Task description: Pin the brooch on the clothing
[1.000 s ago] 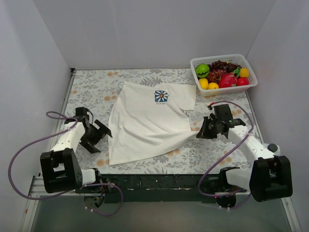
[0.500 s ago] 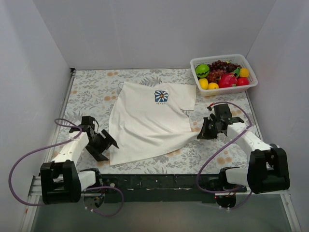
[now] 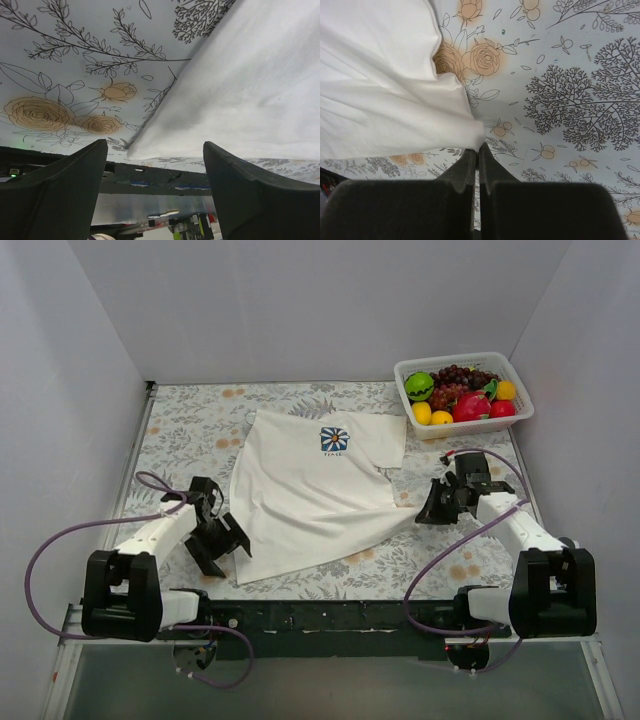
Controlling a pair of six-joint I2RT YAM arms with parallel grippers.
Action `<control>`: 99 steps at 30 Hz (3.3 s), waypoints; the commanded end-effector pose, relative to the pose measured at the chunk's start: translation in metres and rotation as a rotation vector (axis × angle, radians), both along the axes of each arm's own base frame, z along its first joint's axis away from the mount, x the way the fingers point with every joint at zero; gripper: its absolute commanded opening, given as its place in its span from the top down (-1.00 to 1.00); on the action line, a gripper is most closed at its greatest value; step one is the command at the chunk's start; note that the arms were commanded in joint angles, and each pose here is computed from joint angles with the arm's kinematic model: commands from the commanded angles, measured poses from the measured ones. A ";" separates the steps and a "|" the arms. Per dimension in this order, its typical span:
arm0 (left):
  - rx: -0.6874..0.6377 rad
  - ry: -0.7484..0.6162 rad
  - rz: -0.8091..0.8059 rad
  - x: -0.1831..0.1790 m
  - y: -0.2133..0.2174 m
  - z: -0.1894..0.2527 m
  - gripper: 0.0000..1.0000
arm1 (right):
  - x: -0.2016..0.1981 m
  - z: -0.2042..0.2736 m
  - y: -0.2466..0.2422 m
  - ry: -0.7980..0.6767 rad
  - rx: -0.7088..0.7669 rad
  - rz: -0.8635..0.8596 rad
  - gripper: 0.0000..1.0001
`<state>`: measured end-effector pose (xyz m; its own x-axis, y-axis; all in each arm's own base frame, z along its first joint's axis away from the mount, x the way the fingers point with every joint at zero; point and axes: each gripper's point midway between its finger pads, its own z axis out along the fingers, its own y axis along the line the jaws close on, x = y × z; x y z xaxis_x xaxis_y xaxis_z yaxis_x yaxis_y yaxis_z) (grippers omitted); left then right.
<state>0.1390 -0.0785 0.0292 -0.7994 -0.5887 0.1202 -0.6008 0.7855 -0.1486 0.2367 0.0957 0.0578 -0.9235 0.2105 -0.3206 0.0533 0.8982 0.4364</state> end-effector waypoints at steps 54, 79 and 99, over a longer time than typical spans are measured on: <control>0.233 -1.779 -0.094 0.220 -0.026 0.560 1.00 | 0.067 0.512 0.042 -1.399 0.356 0.193 0.97; 0.289 -1.759 -0.158 0.274 -0.013 0.555 1.00 | 0.103 0.544 0.034 -1.505 0.343 0.132 0.97; 0.004 -1.909 -0.055 0.308 0.076 0.591 1.00 | 0.158 0.574 0.060 -1.523 0.551 0.221 0.97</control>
